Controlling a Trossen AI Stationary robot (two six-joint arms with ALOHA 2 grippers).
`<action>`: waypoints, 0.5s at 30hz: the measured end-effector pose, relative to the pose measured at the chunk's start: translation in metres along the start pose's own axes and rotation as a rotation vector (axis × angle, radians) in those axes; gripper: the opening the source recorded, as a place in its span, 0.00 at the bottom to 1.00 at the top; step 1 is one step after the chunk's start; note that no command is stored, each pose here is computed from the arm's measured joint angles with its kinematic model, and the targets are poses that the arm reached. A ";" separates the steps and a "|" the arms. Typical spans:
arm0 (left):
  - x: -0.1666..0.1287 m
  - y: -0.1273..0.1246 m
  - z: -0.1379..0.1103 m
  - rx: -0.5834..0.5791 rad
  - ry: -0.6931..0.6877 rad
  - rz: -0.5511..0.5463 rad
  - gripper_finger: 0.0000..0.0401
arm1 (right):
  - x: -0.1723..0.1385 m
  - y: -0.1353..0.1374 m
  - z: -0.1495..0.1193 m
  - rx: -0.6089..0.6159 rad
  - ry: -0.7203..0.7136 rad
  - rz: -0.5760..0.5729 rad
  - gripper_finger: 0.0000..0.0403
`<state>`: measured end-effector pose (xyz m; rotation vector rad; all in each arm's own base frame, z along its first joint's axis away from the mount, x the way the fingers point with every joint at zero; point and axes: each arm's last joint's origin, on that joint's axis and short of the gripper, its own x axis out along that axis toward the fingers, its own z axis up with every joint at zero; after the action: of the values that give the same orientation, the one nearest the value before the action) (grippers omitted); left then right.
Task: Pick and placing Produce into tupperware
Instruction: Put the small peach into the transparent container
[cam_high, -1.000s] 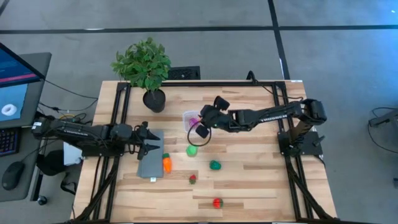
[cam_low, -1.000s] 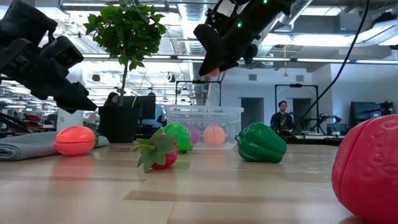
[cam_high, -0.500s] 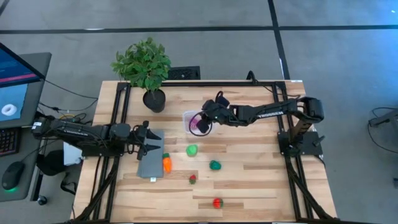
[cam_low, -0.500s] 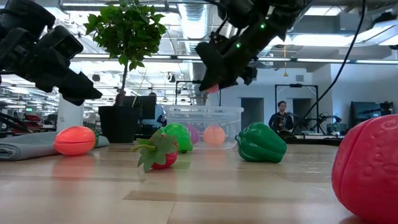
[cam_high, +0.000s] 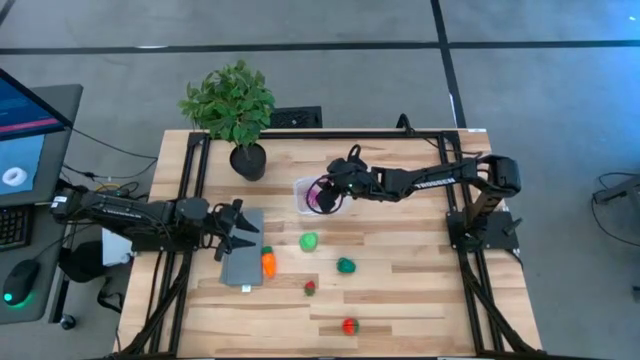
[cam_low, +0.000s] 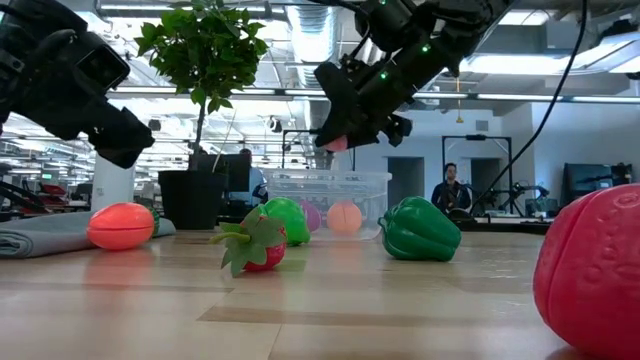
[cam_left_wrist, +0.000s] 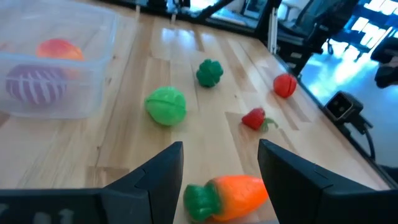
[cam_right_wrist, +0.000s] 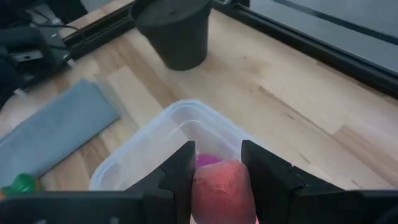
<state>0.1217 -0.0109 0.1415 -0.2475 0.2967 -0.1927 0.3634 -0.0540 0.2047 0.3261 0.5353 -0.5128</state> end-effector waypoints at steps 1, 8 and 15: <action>0.000 0.000 0.001 -0.003 -0.011 -0.003 0.49 | 0.000 0.000 0.000 0.000 0.000 -0.001 0.38; 0.000 0.000 0.002 -0.015 -0.021 -0.002 0.49 | 0.007 0.004 -0.007 0.013 0.014 0.004 0.38; 0.000 0.000 0.002 -0.033 -0.019 -0.001 0.49 | 0.028 0.004 -0.027 -0.010 0.077 -0.020 0.37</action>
<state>0.1222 -0.0109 0.1433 -0.2823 0.2809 -0.1868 0.3753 -0.0495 0.1678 0.3319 0.6157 -0.5182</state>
